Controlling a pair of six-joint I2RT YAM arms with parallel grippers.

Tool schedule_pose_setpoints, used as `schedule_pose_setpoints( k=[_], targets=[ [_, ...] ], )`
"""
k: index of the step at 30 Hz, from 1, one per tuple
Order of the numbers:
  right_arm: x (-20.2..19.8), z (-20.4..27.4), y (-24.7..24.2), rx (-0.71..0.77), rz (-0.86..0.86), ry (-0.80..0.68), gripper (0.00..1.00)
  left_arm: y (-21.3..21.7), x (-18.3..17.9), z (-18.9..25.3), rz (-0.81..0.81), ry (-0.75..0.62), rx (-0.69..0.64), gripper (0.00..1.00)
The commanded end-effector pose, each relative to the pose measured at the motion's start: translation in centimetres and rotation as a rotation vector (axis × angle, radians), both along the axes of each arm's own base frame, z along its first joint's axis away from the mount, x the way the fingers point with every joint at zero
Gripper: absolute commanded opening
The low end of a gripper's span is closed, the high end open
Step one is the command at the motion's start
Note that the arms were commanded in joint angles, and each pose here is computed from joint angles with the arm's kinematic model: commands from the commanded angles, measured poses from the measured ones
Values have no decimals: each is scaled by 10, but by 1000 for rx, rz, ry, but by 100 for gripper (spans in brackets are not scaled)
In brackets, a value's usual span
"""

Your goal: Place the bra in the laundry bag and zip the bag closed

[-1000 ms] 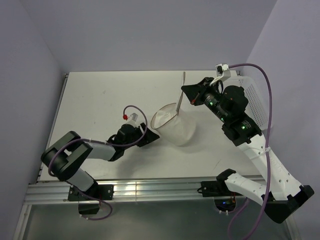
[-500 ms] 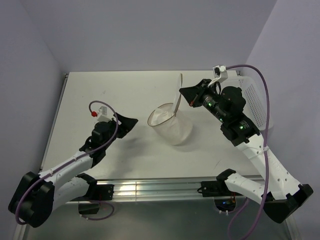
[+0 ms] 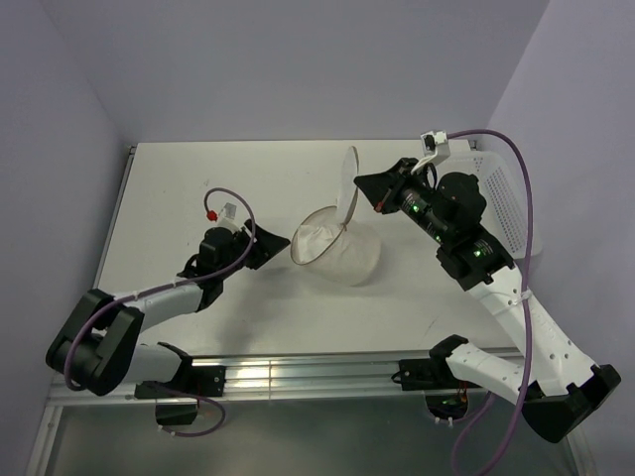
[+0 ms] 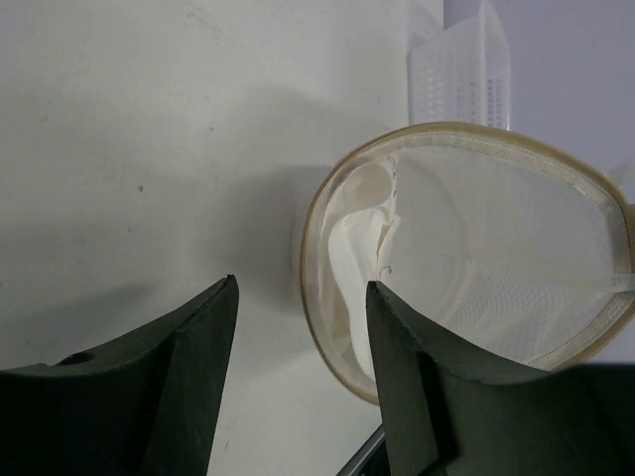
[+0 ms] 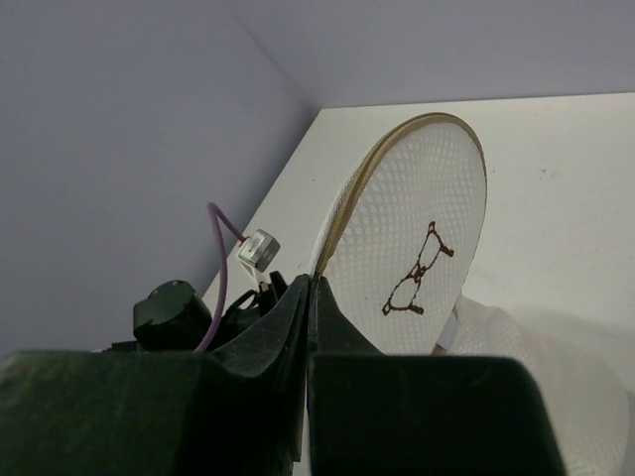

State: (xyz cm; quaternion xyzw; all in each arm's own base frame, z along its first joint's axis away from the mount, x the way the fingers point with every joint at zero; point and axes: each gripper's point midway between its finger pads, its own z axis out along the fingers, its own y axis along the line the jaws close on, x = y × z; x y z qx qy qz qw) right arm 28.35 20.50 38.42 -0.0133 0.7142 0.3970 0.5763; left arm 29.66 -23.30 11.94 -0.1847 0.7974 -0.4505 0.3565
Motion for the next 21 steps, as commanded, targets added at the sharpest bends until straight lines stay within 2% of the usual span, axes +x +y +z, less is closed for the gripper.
schedule_pose_setpoints(
  k=[1, 10, 15, 17, 21],
  targets=[
    [-2, 15, -1, 32, 3, -52, 0, -18, 16, 38, -57, -135, -76, 59],
    [-1, 12, -1, 31, 3, -51, 0, -31, 10, 12, -122, -87, -82, 35],
    [-1, 13, -1, 35, 3, -52, 0, -36, 7, 1, -135, -52, -65, 32],
    [-2, 15, -1, 36, 1, -53, 0, -33, 6, -5, -119, -37, -56, 24],
    [-2, 16, -2, 34, -2, -56, 0, -26, 6, -15, -90, -14, -23, 27]
  ],
)
